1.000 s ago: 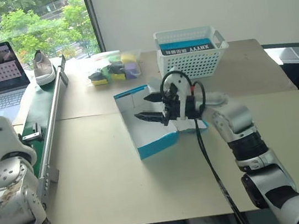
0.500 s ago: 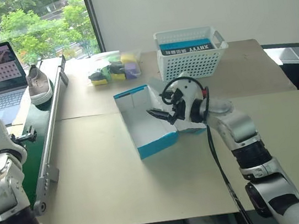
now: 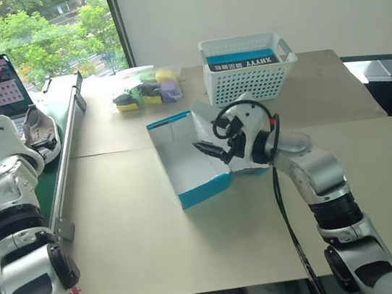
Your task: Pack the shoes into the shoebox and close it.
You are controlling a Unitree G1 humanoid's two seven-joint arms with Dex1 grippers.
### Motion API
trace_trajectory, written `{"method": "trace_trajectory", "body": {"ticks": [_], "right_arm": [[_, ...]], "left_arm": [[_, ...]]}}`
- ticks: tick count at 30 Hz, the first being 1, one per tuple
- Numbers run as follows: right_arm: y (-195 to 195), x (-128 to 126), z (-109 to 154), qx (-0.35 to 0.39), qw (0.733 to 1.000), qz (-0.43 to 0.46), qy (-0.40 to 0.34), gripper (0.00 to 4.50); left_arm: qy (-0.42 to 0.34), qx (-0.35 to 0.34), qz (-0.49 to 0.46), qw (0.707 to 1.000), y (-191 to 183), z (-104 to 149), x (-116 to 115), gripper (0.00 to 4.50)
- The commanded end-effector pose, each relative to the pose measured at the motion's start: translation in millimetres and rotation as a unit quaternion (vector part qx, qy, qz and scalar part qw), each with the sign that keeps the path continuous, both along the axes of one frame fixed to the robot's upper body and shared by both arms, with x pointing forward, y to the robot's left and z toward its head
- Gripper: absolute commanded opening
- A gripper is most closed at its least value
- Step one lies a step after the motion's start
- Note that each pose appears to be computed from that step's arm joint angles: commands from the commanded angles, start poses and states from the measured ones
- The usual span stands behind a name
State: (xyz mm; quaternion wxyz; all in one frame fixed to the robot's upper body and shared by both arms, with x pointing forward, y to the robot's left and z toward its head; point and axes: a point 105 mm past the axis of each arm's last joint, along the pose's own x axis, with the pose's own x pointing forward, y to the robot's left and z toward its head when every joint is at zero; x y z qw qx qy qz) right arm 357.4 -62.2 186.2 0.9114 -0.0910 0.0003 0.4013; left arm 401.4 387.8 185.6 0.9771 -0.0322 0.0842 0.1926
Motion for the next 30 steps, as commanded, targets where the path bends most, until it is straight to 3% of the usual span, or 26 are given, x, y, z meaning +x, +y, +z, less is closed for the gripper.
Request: {"method": "trace_trajectory", "body": {"ticks": [1,4,7,9,17,22,25,30], "right_arm": [[-2.0,-4.6,16.9,0.019,1.0,0.001,-0.024,4.43],[-3.0,-3.8,16.2,0.016,1.0,-0.002,-0.023,4.43],[-3.9,-1.5,16.9,0.008,1.0,-0.005,-0.024,4.5],[-4.5,0.1,17.6,0.005,1.0,-0.007,-0.025,4.5],[-3.0,1.1,13.5,-0.002,1.0,-0.006,-0.021,4.5],[0.3,1.9,14.1,0.014,1.0,-0.002,-0.013,4.5],[-2.4,10.2,42.7,0.16,0.987,-0.019,0.024,4.5],[-18.6,28.9,88.2,0.351,0.932,-0.052,0.069,4.5]], "left_arm": [[-0.009,0.018,0.029,0.999,15.8,7.8,-3.4,4.5],[0.005,0.001,0.044,0.999,20.5,-3.4,-6.0,4.5],[0.041,-0.042,0.019,0.998,8.9,-30.9,-5.1,3.73],[0.034,-0.064,0.009,0.997,1.4,-34.4,-2.7,2.99],[-0.088,-0.058,-0.002,0.994,-11.6,23.3,5.2,0.13],[-0.165,-0.047,-0.048,0.984,-43.5,62.5,7.3,0.01],[-0.203,-0.059,-0.146,0.966,-104.7,76.0,8.4,0.01],[-0.194,-0.084,-0.267,0.94,-196.7,71.4,0.7,0.01]]}}
